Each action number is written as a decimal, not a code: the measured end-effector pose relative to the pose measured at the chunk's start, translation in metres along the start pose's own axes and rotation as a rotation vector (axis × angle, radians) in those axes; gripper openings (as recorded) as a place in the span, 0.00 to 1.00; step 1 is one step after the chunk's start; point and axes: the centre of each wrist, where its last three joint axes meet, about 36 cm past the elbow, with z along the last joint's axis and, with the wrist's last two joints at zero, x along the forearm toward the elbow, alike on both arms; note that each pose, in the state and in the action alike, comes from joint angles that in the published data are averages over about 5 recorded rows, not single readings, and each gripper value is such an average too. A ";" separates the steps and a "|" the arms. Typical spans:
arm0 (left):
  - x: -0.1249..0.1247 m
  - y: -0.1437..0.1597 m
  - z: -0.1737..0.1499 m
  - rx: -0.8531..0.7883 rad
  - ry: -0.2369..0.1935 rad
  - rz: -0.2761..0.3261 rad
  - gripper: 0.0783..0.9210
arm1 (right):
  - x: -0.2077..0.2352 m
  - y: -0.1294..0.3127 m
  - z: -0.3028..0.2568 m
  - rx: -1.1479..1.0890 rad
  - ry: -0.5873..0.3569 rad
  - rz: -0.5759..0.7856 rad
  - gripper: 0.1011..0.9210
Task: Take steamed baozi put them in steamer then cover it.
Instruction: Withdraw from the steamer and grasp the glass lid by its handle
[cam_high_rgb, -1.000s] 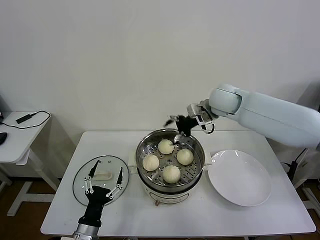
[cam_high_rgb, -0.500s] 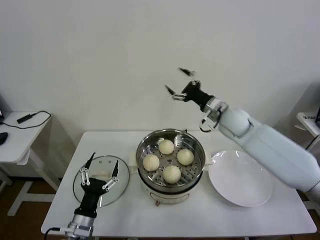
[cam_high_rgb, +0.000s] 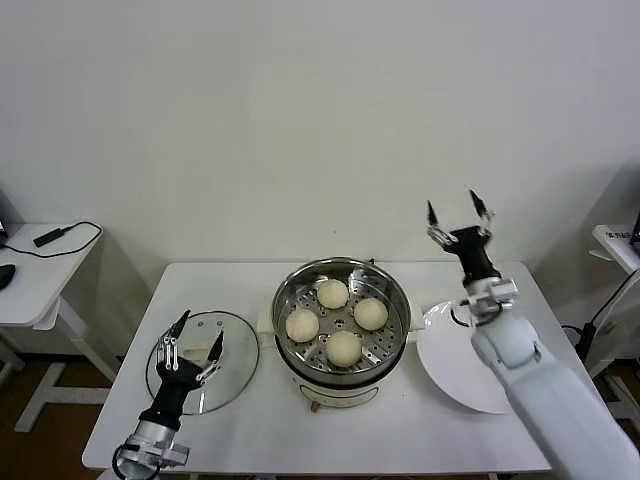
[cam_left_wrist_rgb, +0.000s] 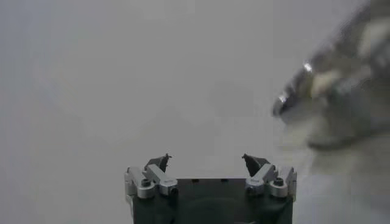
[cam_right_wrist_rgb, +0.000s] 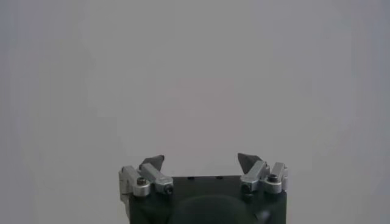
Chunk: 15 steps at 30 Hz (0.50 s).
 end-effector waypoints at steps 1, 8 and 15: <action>0.002 -0.002 0.005 -0.039 0.008 0.014 0.88 | 0.010 -0.002 0.004 -0.006 0.010 0.020 0.88; 0.014 -0.020 0.037 -0.267 0.056 0.097 0.88 | 0.069 -0.008 0.024 -0.030 0.076 0.117 0.88; 0.017 -0.034 0.056 -0.405 0.097 0.128 0.88 | 0.111 -0.007 0.036 -0.038 0.131 0.172 0.88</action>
